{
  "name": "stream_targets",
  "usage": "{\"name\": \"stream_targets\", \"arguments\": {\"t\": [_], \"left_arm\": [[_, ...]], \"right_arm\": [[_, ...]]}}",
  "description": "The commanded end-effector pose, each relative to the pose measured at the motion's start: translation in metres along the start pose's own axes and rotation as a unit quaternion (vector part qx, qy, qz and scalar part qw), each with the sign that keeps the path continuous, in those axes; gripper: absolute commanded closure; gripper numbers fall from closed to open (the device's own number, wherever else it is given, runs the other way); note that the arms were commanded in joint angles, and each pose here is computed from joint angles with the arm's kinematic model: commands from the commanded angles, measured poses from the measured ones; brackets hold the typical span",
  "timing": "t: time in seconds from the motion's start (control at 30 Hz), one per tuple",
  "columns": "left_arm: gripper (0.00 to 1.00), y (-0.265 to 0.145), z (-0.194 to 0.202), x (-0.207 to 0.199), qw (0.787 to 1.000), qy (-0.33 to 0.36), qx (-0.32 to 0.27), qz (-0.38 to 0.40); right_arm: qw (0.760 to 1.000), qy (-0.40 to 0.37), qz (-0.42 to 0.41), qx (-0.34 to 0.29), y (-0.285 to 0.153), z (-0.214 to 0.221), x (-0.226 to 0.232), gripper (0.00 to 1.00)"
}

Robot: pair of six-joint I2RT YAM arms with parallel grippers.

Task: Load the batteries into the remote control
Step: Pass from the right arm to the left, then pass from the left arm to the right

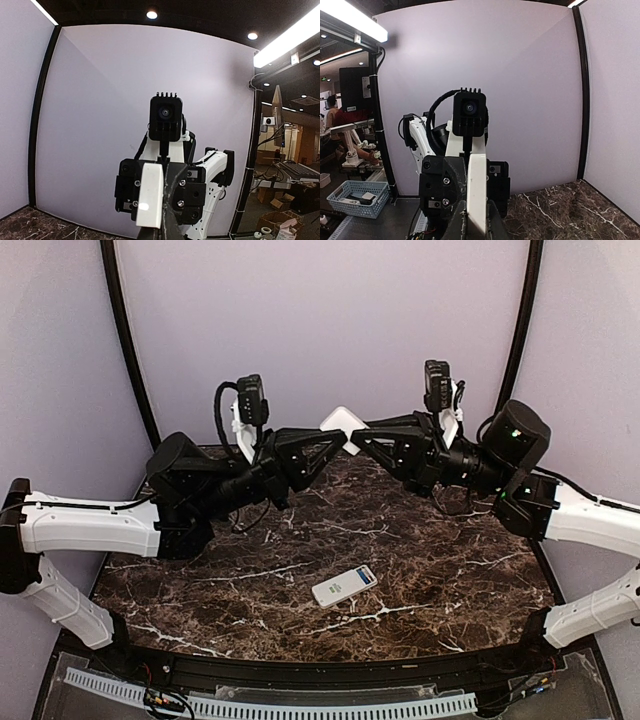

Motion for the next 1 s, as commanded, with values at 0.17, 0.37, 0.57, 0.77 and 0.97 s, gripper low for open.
{"name": "stream_targets", "arguments": {"t": [0.17, 0.37, 0.57, 0.77, 0.97], "left_arm": [[1.00, 0.000, -0.012, -0.003, 1.000, 0.017, -0.007, 0.002], [1.00, -0.006, -0.002, 0.001, 0.998, 0.019, 0.045, -0.027], [1.00, -0.014, 0.029, 0.003, 0.988, 0.013, 0.153, -0.032], [1.00, -0.017, 0.040, -0.004, 0.983, -0.001, 0.185, 0.002], [1.00, -0.016, 0.047, -0.002, 0.981, -0.012, 0.195, 0.000]], "right_arm": [[0.999, -0.005, 0.009, 0.033, 0.000, 0.005, 0.000, 1.00], [0.994, 0.003, 0.034, 0.105, -0.015, -0.002, -0.002, 0.48], [0.972, 0.050, 0.023, 0.227, -0.037, 0.005, 0.000, 0.01], [0.960, 0.079, -0.015, 0.269, -0.035, 0.015, 0.000, 0.26], [0.955, 0.102, -0.043, 0.276, -0.028, 0.023, -0.001, 0.46]]}}
Point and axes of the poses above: each gripper's point midway between its finger pads, its own y axis out along the fingers, its own x axis along the line the jaws close on, z = x × y, the point moved 5 cm from there along -y, back along the fingers, and after that the axes turned 1 degree about y, right-handed, at the moved point
